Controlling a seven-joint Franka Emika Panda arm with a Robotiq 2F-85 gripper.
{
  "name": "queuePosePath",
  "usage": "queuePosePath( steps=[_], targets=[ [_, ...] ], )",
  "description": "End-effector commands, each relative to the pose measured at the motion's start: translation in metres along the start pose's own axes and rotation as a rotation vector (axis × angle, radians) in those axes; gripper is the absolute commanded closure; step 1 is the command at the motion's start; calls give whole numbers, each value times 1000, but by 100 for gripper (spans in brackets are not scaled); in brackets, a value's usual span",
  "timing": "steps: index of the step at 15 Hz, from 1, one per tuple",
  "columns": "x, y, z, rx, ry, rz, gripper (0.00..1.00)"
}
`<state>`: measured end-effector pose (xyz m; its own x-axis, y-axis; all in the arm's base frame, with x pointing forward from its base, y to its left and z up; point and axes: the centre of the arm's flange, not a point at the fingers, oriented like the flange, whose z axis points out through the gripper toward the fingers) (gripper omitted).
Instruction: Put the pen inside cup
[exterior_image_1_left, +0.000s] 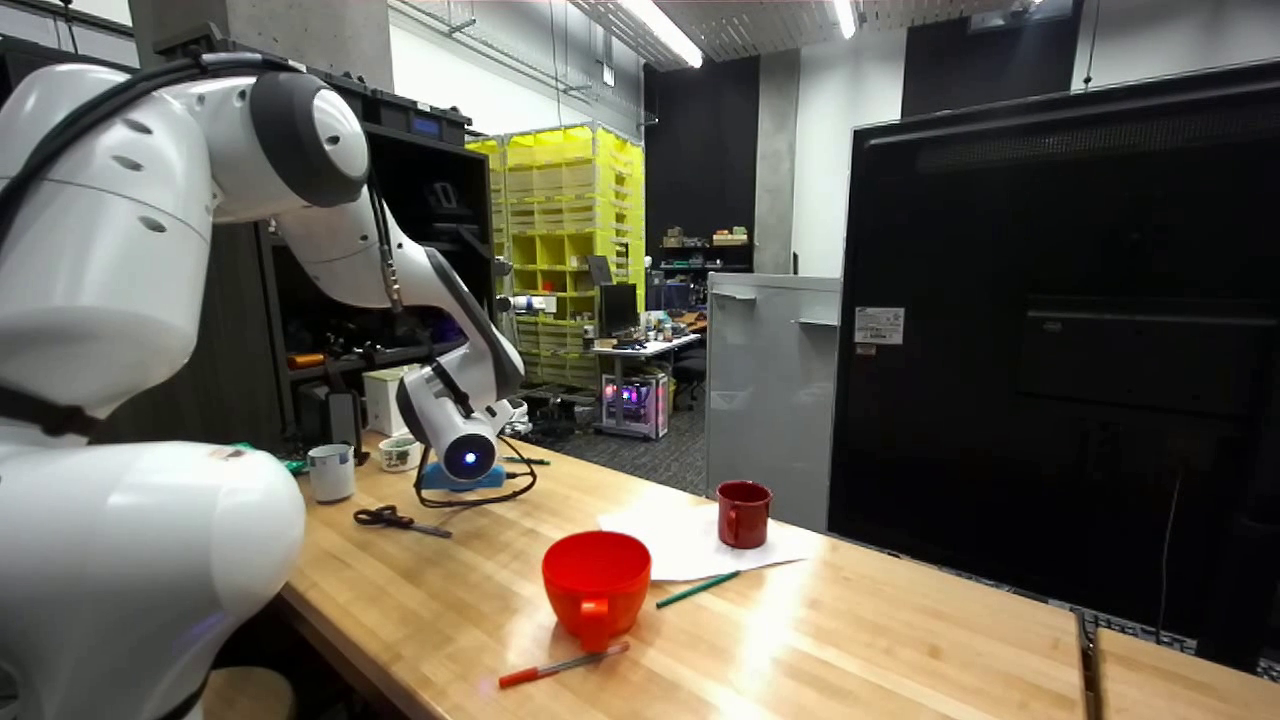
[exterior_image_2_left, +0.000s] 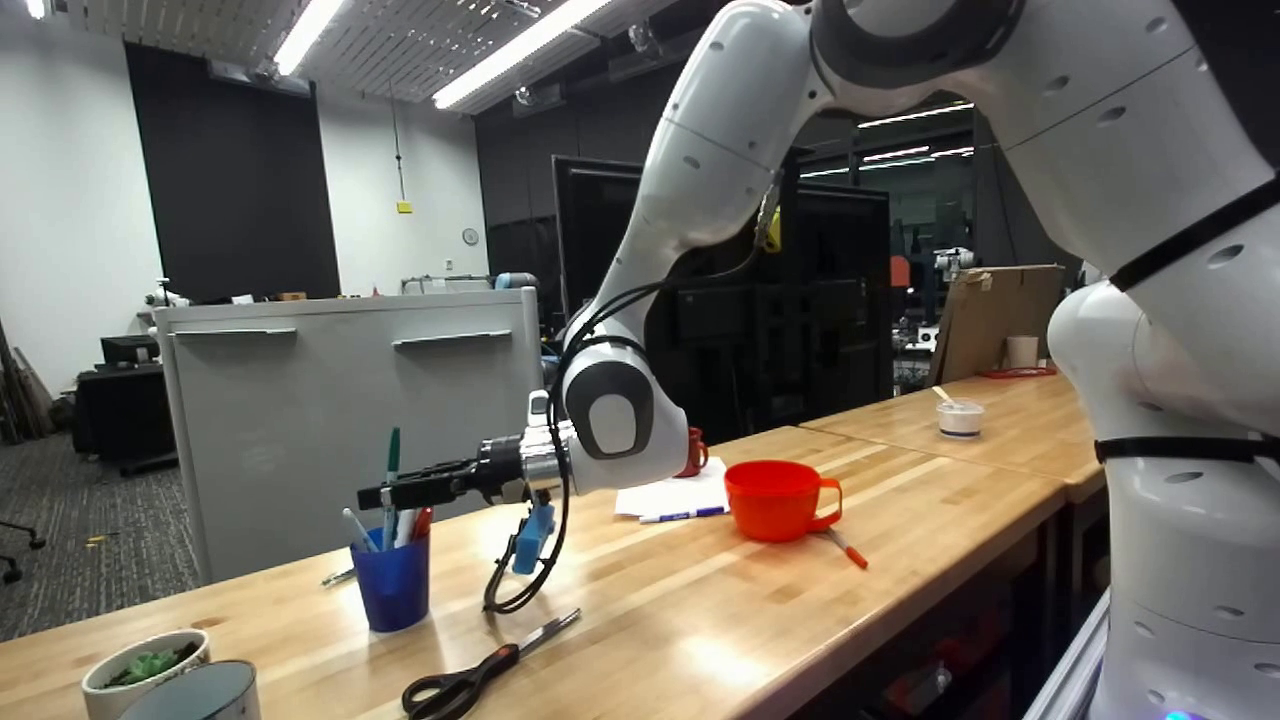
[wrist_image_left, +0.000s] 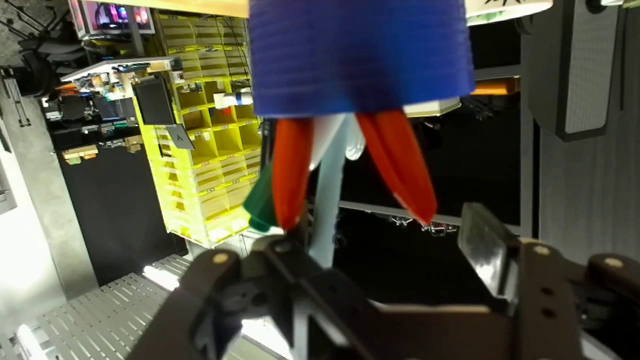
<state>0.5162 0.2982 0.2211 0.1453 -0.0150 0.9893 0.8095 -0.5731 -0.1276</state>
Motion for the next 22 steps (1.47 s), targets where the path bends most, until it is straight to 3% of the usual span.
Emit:
queuePosePath(
  steps=[1, 8, 14, 16, 22],
  targets=[
    [-3, -9, 6, -7, 10, -7, 0],
    [3, -10, 8, -3, 19, -17, 0],
    [58, -19, 1, -4, 9, -148, 0],
    [83, -18, -4, -39, -41, -207, 0],
    [171, 2, -48, -270, -305, -380, 0]
  ],
)
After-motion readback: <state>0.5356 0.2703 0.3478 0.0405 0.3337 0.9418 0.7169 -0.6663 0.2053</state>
